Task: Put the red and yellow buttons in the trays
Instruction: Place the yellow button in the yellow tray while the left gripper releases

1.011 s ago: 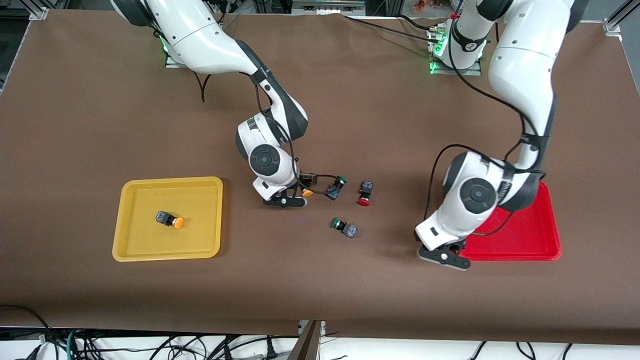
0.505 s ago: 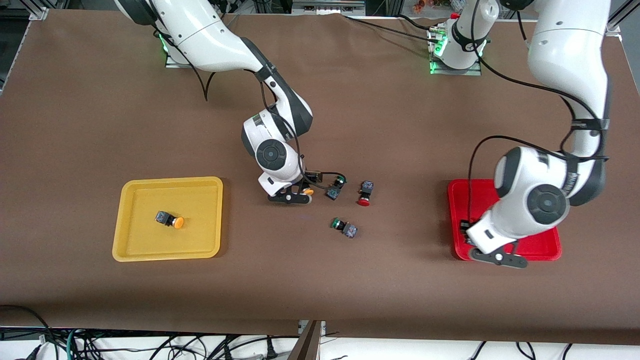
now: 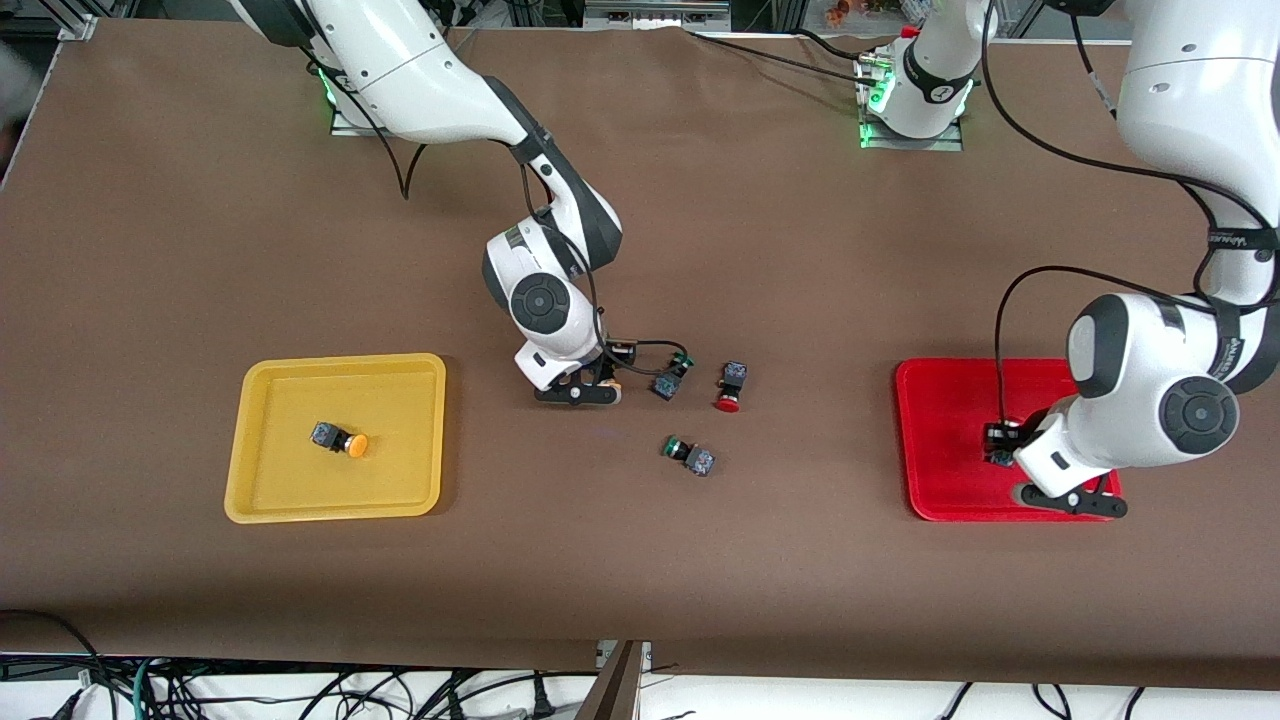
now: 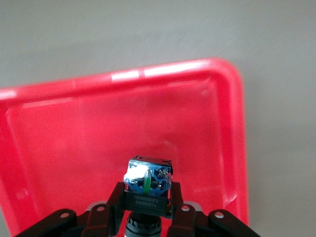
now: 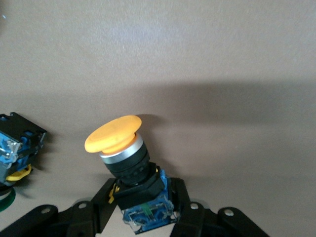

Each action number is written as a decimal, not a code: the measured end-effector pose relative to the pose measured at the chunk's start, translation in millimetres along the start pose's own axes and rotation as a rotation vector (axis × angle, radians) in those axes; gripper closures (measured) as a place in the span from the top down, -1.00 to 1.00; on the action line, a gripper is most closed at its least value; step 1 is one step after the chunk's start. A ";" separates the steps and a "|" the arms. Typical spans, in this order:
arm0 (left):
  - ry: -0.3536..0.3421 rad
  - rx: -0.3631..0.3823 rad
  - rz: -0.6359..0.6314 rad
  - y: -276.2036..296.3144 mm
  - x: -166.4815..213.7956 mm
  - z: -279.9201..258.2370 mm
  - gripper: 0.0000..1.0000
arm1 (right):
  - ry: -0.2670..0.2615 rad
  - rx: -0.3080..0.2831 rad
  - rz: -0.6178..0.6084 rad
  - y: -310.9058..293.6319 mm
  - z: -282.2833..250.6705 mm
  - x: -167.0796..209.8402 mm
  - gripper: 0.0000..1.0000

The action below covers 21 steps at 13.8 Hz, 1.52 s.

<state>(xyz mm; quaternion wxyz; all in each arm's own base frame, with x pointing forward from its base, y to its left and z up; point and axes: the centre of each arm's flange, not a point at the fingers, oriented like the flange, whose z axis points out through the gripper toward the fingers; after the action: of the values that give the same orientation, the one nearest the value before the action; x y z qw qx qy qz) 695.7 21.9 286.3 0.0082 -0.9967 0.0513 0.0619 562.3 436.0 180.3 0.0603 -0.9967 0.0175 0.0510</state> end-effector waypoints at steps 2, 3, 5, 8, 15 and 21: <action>0.010 0.011 -0.026 -16.5 -21.1 5.3 -0.19 | 0.002 -0.020 -0.020 13.3 -4.5 9.3 0.02; 0.015 0.018 -0.037 -23.4 -33.0 9.9 -0.19 | -0.003 -0.037 -0.036 23.0 -10.1 15.2 0.02; 0.029 0.029 -0.061 -36.5 -55.7 24.5 -0.19 | -0.018 -0.079 -0.081 49.5 -30.6 29.9 0.02; 0.069 0.032 -0.111 -66.2 -80.2 53.2 -0.19 | -0.035 -0.145 -0.177 108.6 -69.6 59.6 0.02; 0.124 0.032 -0.145 -101.5 -90.4 82.3 -0.19 | -0.092 -0.196 -0.281 257.9 -89.4 108.5 0.02; 0.161 0.018 -0.165 -106.4 -82.5 98.1 -0.19 | -0.109 -0.192 -0.275 270.4 -83.7 108.1 0.95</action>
<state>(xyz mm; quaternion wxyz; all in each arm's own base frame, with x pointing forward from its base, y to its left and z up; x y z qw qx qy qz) 613.2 138.4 200.3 0.0181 -0.9992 -0.0299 -0.0196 667.0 154.5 219.7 -0.0279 -0.9867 -0.1271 0.0975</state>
